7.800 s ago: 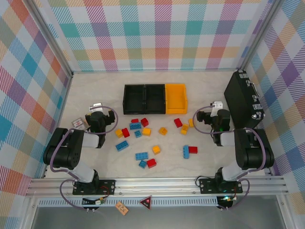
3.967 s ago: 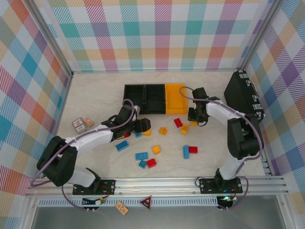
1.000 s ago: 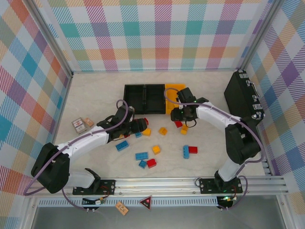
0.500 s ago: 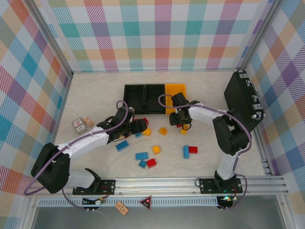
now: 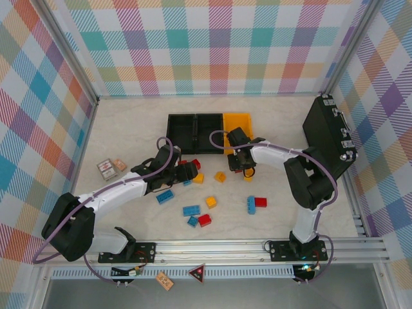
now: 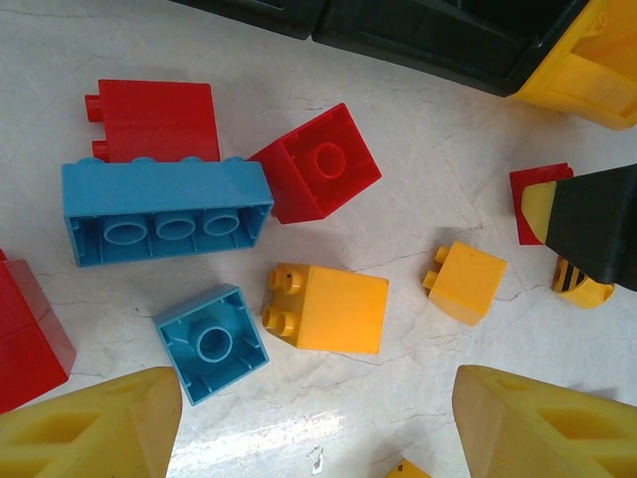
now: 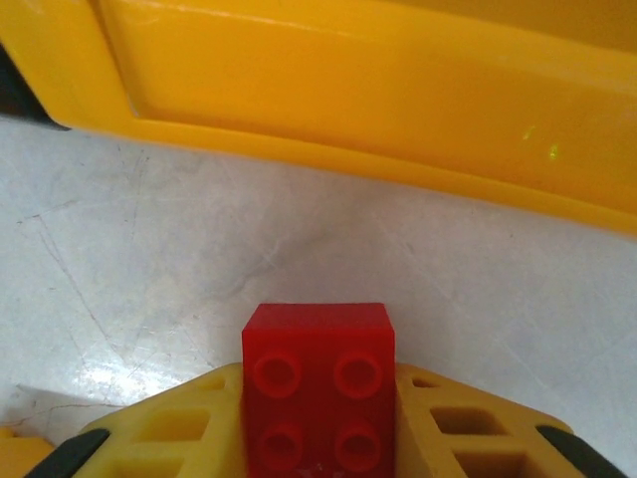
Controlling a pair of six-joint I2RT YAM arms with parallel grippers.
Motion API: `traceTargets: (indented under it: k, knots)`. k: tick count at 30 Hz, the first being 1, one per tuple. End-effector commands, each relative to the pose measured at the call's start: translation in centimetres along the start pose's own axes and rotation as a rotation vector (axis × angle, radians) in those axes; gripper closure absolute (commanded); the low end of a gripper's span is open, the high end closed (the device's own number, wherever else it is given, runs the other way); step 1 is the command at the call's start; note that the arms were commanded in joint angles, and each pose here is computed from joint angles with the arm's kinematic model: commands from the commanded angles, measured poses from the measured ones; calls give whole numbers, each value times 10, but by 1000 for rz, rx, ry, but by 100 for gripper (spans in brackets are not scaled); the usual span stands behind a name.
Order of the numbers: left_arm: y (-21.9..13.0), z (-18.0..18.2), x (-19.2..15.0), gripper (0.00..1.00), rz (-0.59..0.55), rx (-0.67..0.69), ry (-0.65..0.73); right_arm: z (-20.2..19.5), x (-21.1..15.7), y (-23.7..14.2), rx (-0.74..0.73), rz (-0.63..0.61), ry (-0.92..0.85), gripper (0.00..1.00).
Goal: Sort the legos into containers by color
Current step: Pick up the lego from the center of the table, then place the lego in the container.
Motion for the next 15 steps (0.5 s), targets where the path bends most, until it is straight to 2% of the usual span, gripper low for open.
traceTargets:
  k: [1,9,15]
  knots:
    - [-4,-2,0,27,-29,-19,-8,6,1,-17,6,-17,-24,70]
    - [-14,-2,6,27,-68,-17,-14,23,24,-66,118,-106,1,70]
    - [-23,3,19,27,-93,-40,-49,37,51,-80,171,-130,16,70]
Point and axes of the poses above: each hand's point on the last joint's axis, 136 mm out from that joint toward the fingers, its own y axis out along the fingers, its own z axis along the line the jaws close on, x = y × z, the point moved 7 cm from there along -y, back along the fingers, and after that the axes turned 3 degrees about -y, right-handed, at the moved point
